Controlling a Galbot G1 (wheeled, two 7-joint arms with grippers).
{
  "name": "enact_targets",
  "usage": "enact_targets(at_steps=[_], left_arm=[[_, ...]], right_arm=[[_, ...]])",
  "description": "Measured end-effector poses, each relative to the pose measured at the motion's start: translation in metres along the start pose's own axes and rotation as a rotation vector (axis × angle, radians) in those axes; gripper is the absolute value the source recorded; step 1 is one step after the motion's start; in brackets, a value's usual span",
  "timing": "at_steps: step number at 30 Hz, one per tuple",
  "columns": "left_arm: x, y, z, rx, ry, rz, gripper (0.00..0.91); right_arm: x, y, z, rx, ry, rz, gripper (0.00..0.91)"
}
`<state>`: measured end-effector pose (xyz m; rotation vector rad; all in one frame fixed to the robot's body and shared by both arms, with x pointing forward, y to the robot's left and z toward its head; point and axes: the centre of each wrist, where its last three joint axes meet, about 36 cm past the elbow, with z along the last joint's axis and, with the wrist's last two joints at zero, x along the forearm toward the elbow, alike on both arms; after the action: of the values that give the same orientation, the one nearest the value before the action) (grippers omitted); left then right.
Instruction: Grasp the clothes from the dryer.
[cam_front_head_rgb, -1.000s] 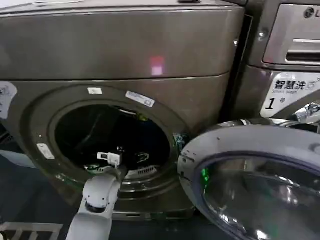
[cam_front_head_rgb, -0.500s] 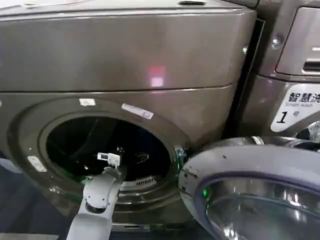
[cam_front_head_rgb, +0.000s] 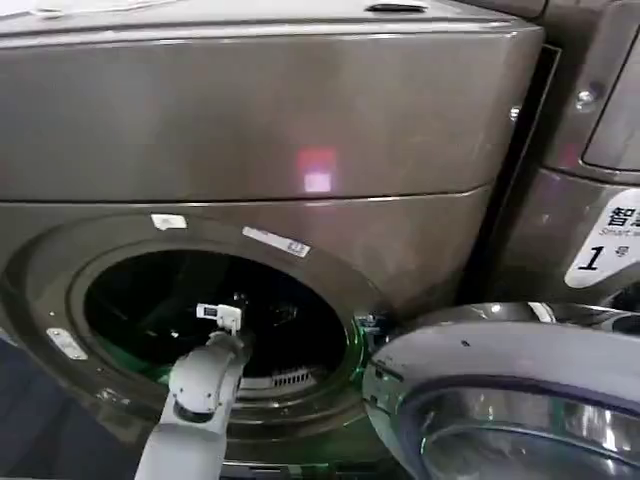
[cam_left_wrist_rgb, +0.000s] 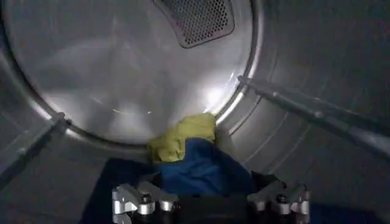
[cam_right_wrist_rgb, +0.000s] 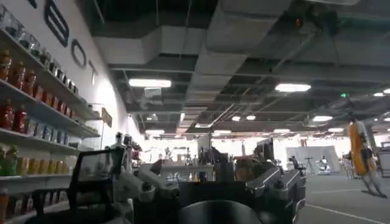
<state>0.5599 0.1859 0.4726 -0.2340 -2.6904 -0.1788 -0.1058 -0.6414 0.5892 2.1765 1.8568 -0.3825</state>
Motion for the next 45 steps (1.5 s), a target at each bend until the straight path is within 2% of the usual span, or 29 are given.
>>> enact_targets(at_steps=[10, 25, 34, 45], left_arm=[[-0.049, 0.014, -0.009, -0.011, 0.084, -0.033, 0.907], [-0.086, 0.03, -0.021, -0.089, 0.065, -0.042, 0.907], [-0.094, 0.024, -0.037, -0.471, 0.058, -0.001, 0.907], [-0.101, 0.039, -0.061, -0.958, 0.156, 0.043, 0.907]], right_arm=[[0.002, 0.001, 0.007, 0.006, 0.009, 0.002, 0.907], [0.002, 0.006, 0.016, 0.011, 0.018, -0.011, 0.907], [0.005, 0.009, 0.021, 0.015, 0.026, -0.019, 0.907], [0.006, 0.014, 0.028, 0.031, 0.035, -0.031, 0.907]])
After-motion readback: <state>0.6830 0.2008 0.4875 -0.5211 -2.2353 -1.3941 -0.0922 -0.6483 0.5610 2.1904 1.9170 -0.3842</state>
